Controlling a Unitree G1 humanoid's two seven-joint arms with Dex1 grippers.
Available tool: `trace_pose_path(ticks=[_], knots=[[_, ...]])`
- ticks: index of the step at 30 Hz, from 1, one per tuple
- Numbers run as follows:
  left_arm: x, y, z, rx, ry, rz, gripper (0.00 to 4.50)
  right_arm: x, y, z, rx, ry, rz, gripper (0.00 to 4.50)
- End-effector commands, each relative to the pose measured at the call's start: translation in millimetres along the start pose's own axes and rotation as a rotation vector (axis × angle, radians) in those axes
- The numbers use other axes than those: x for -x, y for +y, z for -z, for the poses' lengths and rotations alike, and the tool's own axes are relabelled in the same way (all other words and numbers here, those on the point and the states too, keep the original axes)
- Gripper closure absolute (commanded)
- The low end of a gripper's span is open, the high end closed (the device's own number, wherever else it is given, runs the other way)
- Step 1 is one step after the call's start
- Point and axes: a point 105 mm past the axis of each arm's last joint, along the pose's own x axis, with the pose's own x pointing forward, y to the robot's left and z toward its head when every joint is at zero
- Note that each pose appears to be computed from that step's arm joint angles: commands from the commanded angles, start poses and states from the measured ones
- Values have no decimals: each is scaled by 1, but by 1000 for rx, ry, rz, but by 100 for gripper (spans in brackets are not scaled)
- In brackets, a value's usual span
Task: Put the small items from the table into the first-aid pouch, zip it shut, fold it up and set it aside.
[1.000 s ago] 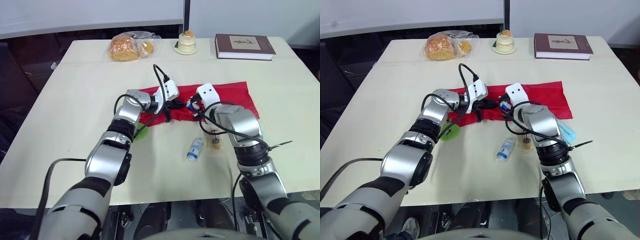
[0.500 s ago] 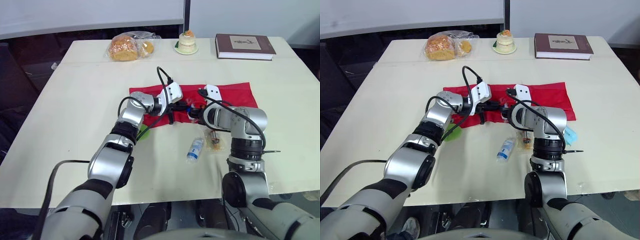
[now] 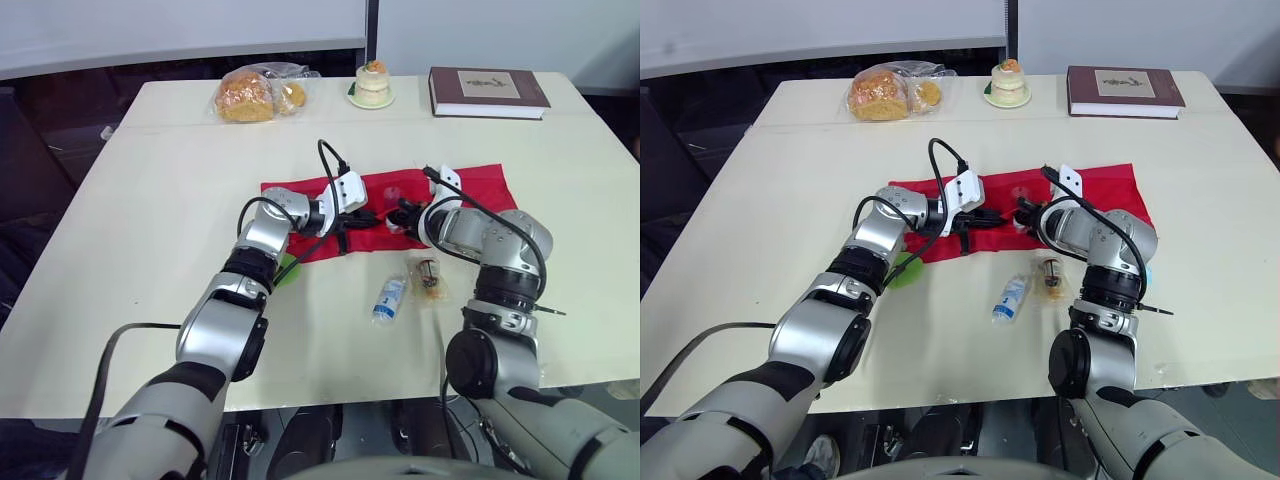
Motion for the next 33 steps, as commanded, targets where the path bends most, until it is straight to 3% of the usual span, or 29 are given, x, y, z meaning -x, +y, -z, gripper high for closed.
trace_pose_path(ticks=[1, 3, 4, 6, 16, 20, 25, 33], knots=[[-2, 1, -11, -30, -28, 1, 450, -10, 81, 21, 70, 52, -223, 293], [-2, 2, -10, -29, -27, -2, 450, -10, 77, 26, 119, 62, -196, 216], [-2, 2, -10, -29, -26, -3, 450, -9, 75, 27, 129, 64, -189, 145], [0, 4, -8, -27, -18, -14, 450, -6, 68, 28, 154, 61, -168, 96], [6, 10, -4, -24, -1, -39, 450, 30, 58, 33, 494, 0, -178, 96], [5, 10, -3, -24, 2, -34, 450, 39, 41, 32, 655, -9, -117, 208], [6, 11, -3, -27, 4, -35, 450, 36, 23, 28, 780, -23, -31, 446], [8, 12, -3, -31, 8, -40, 450, 37, 26, 27, 823, -37, -40, 446]])
